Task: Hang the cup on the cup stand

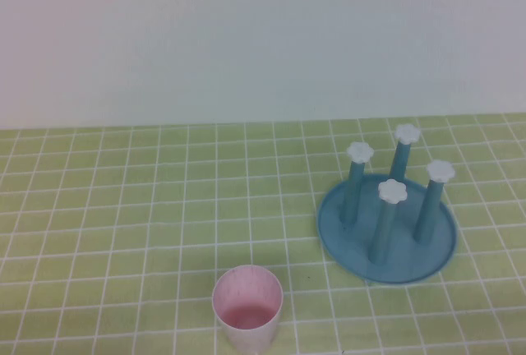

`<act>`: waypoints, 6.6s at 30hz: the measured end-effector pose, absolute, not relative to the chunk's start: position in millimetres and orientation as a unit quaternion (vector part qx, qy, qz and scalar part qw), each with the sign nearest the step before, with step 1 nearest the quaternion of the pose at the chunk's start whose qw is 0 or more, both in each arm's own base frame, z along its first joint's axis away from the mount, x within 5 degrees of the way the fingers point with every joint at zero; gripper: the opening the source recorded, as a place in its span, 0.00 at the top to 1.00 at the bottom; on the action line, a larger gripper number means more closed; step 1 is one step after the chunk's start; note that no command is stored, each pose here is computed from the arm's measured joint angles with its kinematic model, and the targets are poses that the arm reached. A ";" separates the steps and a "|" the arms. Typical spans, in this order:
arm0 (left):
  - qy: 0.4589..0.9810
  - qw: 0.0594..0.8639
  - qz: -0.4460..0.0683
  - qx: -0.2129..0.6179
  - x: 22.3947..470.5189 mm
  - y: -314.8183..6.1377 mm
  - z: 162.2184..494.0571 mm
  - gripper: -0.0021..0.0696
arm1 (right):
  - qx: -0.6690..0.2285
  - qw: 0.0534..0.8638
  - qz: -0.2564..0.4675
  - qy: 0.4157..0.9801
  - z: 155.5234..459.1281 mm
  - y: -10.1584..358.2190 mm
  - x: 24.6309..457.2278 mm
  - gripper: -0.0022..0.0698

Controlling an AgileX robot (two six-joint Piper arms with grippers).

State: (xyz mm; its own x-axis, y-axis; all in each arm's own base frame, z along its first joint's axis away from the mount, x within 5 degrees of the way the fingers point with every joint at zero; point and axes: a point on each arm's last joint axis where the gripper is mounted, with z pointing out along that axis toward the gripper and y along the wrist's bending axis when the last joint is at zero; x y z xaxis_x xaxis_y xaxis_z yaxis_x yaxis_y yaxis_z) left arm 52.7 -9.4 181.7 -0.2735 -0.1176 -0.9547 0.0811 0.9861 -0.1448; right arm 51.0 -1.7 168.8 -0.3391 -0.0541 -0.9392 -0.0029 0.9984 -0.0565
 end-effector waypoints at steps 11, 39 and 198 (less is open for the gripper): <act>0.794 0.603 -0.082 -0.012 52.7 -9.4 181.7 0.97 | -0.017 0.575 -0.022 0.818 168.8 -1.7 51.0 0.97; 0.794 0.603 -0.073 -0.006 52.7 -8.7 181.6 0.97 | -0.017 0.575 -0.022 0.818 168.8 -1.7 51.0 0.97; 0.927 0.124 -0.183 0.303 277.4 -182.9 227.3 0.49 | -0.283 0.185 0.249 0.908 274.0 93.0 193.1 0.97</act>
